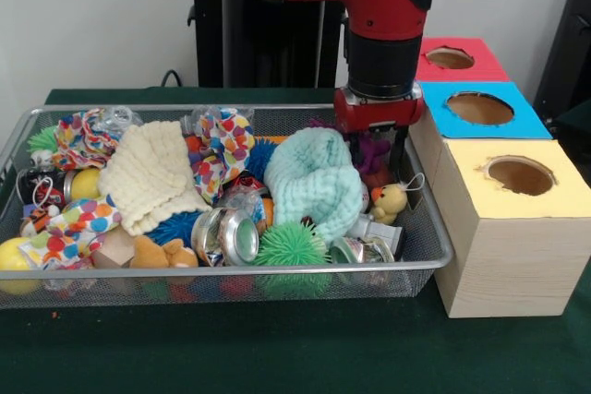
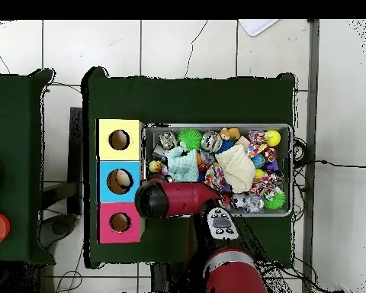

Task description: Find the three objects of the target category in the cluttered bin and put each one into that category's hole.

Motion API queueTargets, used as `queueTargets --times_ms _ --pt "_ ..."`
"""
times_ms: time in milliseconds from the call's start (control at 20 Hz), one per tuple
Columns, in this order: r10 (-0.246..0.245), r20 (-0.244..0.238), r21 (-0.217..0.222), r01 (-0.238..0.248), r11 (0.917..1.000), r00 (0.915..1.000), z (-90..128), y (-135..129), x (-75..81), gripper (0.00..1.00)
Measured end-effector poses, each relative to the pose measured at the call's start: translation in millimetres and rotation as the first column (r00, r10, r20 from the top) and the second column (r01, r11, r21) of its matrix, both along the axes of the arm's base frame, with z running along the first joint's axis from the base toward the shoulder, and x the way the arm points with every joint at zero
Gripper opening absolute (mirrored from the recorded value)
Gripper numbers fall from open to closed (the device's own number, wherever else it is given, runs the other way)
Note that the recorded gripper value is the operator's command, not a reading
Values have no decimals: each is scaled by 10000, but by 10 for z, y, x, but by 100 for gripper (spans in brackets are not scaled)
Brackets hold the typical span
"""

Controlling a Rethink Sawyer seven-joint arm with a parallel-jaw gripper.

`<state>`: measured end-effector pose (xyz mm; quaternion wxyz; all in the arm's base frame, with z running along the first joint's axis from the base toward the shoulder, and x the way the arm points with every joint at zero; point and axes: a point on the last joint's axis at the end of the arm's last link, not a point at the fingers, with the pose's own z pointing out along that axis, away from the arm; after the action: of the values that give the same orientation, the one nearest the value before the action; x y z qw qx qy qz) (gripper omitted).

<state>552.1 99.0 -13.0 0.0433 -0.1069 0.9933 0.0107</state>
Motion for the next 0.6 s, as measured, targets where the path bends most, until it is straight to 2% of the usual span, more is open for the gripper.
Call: queueTargets --times_ms 600 --pt "98 179 -96 -97 9999 9998 -37 41 -19 100"
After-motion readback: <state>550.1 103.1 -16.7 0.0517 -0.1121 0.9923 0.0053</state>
